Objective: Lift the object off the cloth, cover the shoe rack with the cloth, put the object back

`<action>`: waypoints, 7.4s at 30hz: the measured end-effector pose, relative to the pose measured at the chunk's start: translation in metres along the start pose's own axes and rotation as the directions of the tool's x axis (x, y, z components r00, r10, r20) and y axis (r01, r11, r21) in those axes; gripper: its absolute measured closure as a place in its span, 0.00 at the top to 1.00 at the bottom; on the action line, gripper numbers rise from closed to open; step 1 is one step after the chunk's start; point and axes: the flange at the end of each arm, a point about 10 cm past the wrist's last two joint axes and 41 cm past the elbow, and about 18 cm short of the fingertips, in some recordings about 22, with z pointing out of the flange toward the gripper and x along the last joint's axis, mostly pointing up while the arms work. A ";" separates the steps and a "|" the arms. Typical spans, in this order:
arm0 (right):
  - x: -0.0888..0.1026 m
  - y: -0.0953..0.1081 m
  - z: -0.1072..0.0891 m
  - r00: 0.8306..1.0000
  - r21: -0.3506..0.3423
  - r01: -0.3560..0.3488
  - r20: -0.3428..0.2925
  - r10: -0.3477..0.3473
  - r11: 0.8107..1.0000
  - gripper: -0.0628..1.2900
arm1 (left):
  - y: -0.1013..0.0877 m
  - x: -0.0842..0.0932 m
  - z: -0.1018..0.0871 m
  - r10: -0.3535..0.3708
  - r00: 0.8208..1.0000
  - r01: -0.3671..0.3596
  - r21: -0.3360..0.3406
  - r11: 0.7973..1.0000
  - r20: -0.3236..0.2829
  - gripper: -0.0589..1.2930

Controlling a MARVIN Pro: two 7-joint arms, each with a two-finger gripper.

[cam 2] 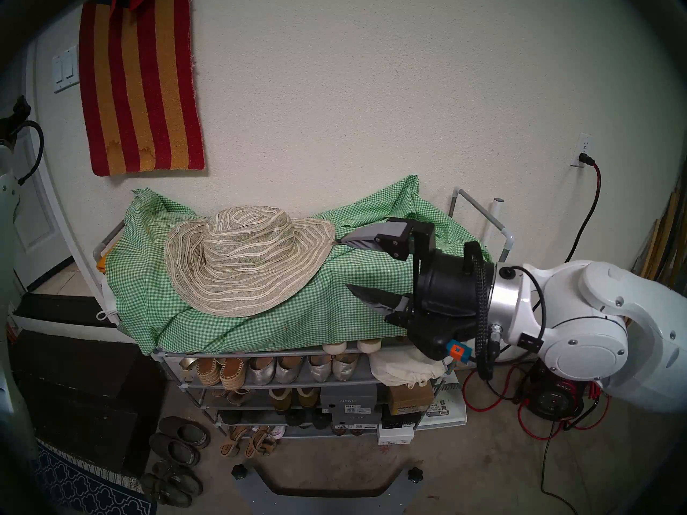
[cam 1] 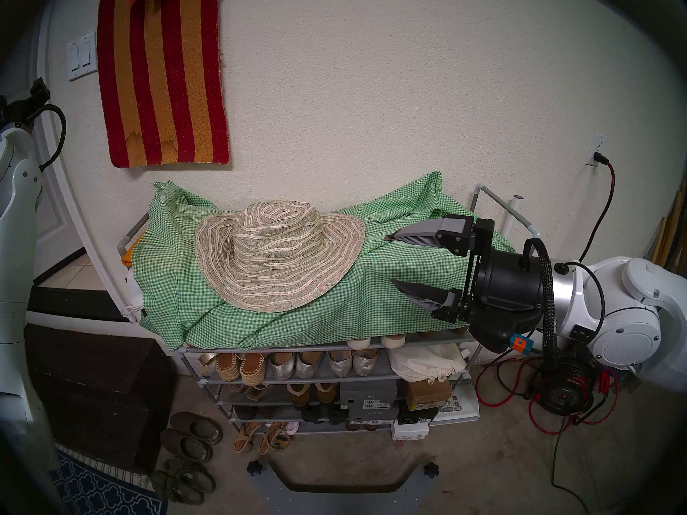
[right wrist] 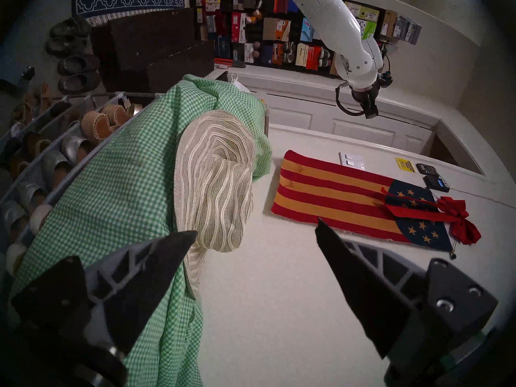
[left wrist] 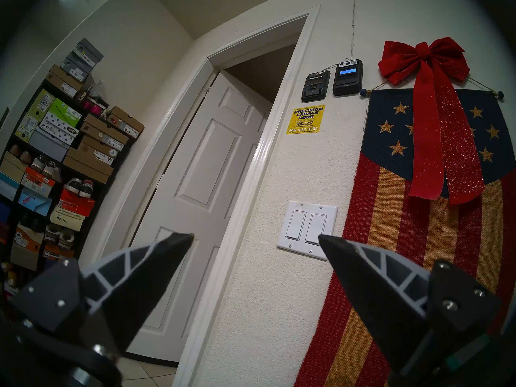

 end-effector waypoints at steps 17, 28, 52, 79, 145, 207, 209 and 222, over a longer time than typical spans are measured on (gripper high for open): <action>-0.004 0.002 0.000 0.998 0.027 0.063 0.024 -0.064 0.998 0.95 | 0.000 0.000 0.000 0.000 1.000 0.000 -0.001 1.000 0.001 0.98; -0.002 -0.004 0.001 0.998 0.025 0.052 0.037 -0.053 0.998 0.95 | 0.000 0.000 0.000 -0.001 1.000 0.001 0.000 1.000 0.001 0.98; -0.007 0.006 0.002 0.995 -0.108 0.031 0.098 -0.021 0.994 0.95 | 0.000 0.000 0.000 -0.002 1.000 0.002 -0.001 1.000 0.003 0.98; -0.019 -0.004 0.000 0.991 -0.070 0.086 0.108 -0.078 0.994 0.95 | 0.000 0.000 0.000 -0.003 1.000 0.003 -0.001 1.000 0.004 0.98; -0.030 -0.031 0.005 0.988 -0.123 -0.001 0.154 0.020 0.992 0.95 | 0.000 0.000 0.000 -0.004 1.000 0.004 -0.003 1.000 0.006 0.98; -0.025 -0.071 0.149 0.603 -0.320 -0.770 -0.083 0.793 0.552 0.95 | 0.000 0.000 0.000 -0.004 1.000 0.004 -0.003 1.000 0.007 0.98; -0.031 -0.074 0.158 0.581 -0.314 -0.787 -0.088 0.809 0.531 0.95 | 0.000 0.000 0.000 -0.003 1.000 0.003 -0.002 1.000 0.007 0.98; -0.062 -0.081 0.205 0.476 -0.298 -0.858 -0.152 0.866 0.419 0.95 | -0.001 0.001 0.000 0.003 1.000 -0.003 -0.001 1.000 0.002 0.98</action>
